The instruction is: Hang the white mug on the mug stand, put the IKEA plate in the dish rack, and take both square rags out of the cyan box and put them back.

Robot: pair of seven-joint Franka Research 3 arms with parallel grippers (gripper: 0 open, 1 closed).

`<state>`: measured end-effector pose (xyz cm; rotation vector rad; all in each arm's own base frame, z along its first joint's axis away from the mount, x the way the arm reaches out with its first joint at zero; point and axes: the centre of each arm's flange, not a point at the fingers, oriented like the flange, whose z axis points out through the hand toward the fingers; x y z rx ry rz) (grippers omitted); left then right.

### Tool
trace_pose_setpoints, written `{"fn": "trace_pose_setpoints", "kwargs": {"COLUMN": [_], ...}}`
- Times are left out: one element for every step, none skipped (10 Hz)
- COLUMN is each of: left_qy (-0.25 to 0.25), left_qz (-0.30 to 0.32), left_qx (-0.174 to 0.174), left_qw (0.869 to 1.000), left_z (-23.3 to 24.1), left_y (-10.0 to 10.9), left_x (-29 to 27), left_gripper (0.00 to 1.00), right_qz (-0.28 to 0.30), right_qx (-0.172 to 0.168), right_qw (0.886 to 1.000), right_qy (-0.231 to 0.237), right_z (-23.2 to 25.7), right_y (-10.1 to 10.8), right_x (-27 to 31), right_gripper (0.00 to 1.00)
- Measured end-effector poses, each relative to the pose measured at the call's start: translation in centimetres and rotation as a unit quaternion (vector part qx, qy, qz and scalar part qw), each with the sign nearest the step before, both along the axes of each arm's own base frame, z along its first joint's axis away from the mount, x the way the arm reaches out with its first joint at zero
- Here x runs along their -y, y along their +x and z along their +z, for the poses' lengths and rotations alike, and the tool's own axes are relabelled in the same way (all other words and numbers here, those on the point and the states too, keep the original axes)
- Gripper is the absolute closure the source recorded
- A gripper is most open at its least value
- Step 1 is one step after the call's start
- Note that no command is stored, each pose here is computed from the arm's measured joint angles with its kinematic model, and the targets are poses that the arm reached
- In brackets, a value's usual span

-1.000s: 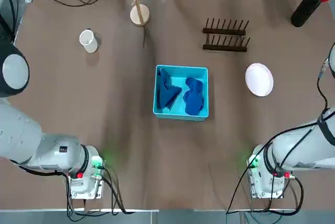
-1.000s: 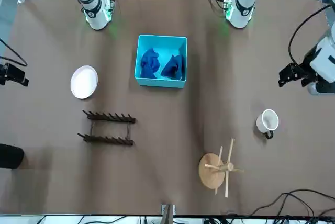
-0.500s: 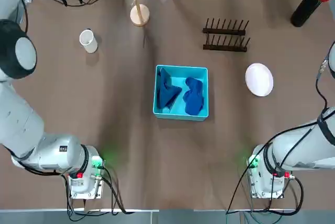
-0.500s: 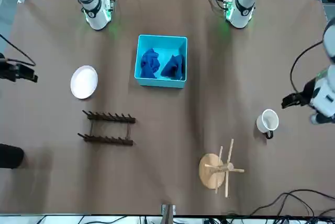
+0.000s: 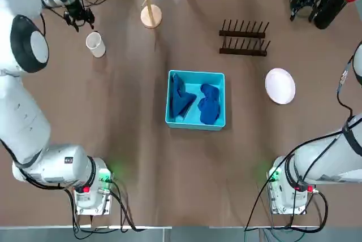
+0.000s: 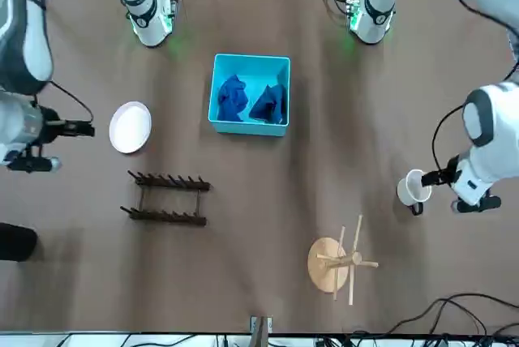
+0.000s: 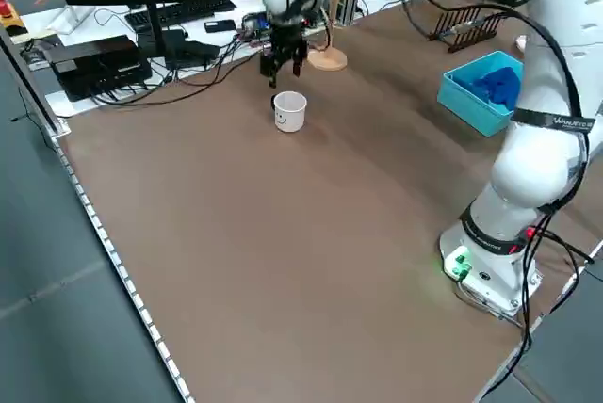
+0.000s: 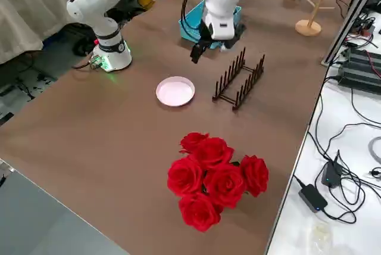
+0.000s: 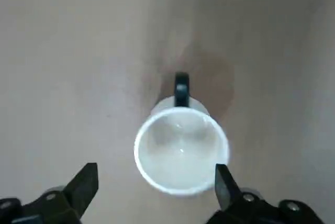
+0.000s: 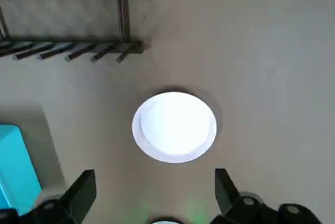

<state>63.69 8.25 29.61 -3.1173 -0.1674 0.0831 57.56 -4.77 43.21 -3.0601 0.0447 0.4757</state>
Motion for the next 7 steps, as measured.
{"fn": "trace_pose_setpoints", "kwargs": {"left_qy": [0.001,0.001,0.002,0.002,0.001,0.001,0.001], "left_qz": [0.001,0.001,0.001,0.000,0.000,-0.001,-0.001], "left_qx": [-0.008,-0.017,-0.024,-0.030,-0.034,-0.037,-0.037], "left_qw": [1.000,1.000,1.000,1.000,0.999,0.999,0.999], "left_z": [-2.0,-3.8,-5.2,-6.1,-6.6,-7.0,-7.1], "left_y": [-0.2,-0.4,-0.5,-0.6,-0.7,-0.7,-0.7], "left_x": [-0.7,-0.8,-0.8,-0.8,-0.7,-0.6,-0.6], "left_gripper": [0.02,0.04,0.04,0.10,0.19,0.33,0.50], "right_qz": [0.023,0.058,0.087,0.105,0.118,0.127,0.134], "right_qx": [0.003,0.008,0.013,0.015,0.017,0.024,0.032], "right_qw": [1.000,0.998,0.996,0.993,0.992,0.990,0.989], "right_qy": [0.008,0.021,0.034,0.044,0.049,0.052,0.054], "right_z": [-1.8,-3.5,-5.2,-7.0,-9.4,-12.3,-15.0], "right_y": [-0.5,-1.0,-1.7,-2.6,-3.7,-5.2,-6.9], "right_x": [0.2,1.3,3.3,4.8,5.5,6.2,7.1], "right_gripper": [0.00,0.01,0.01,0.01,0.01,0.01,0.01]}}
